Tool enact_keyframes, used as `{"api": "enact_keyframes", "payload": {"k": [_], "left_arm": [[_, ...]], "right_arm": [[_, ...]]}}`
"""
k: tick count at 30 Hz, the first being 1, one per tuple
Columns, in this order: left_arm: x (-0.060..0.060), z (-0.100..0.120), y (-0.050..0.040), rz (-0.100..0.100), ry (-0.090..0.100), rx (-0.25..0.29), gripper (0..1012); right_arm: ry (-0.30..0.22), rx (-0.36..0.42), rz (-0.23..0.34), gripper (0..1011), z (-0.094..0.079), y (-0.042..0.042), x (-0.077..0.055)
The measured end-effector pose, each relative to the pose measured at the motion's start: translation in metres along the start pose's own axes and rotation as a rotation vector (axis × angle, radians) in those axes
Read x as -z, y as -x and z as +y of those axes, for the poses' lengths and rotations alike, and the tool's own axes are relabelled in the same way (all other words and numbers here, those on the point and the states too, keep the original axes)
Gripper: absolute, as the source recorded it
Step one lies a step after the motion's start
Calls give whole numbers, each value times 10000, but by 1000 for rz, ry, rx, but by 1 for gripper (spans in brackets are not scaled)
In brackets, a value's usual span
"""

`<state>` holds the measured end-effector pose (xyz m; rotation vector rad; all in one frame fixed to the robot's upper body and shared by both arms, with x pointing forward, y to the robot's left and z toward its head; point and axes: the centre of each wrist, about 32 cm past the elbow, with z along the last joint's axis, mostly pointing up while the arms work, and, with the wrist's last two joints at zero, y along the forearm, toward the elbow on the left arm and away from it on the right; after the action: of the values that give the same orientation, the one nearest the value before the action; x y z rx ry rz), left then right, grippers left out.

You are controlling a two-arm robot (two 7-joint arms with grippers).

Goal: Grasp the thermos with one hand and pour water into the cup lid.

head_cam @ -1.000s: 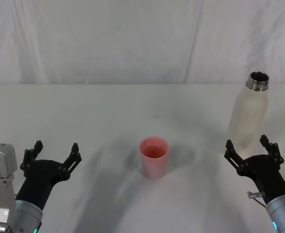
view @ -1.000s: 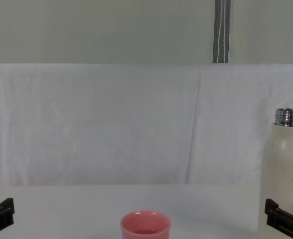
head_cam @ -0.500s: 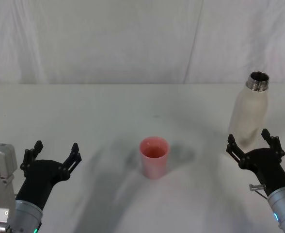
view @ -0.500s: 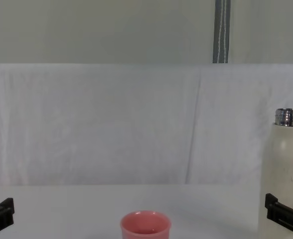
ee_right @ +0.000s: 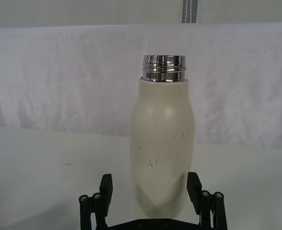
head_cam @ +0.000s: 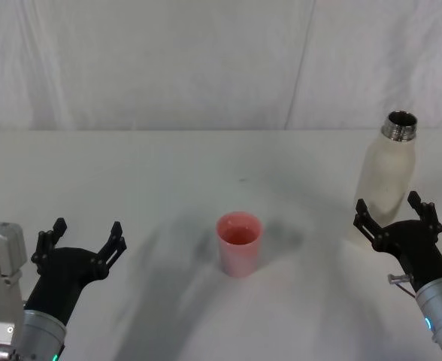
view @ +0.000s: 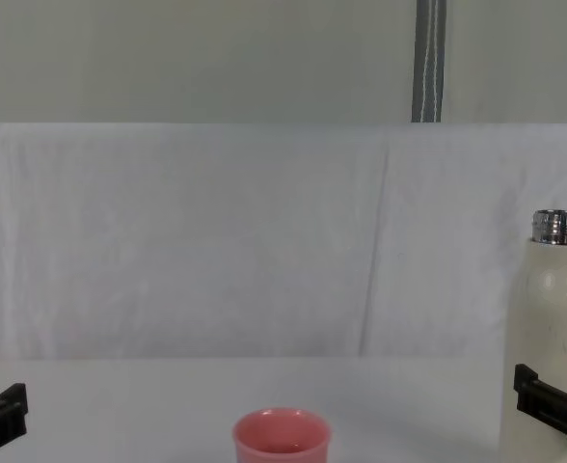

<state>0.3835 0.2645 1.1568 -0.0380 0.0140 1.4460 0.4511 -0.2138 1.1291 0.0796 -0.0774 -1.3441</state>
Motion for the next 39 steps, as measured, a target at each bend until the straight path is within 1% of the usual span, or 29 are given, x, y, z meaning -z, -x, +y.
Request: {"api": "enact_keyframes", "payload": {"k": [13, 27, 39], "left_arm": [[0, 0, 0, 0, 0, 0, 1001], [0, 0, 0, 0, 0, 0, 1001], [0, 0, 0, 0, 0, 0, 1001]], "right_arm": [[3, 4, -4, 1001, 84, -60, 16], [-3, 2, -3, 1001, 190, -106, 22], [-1, -1, -2, 1001, 280, -167, 49]]}}
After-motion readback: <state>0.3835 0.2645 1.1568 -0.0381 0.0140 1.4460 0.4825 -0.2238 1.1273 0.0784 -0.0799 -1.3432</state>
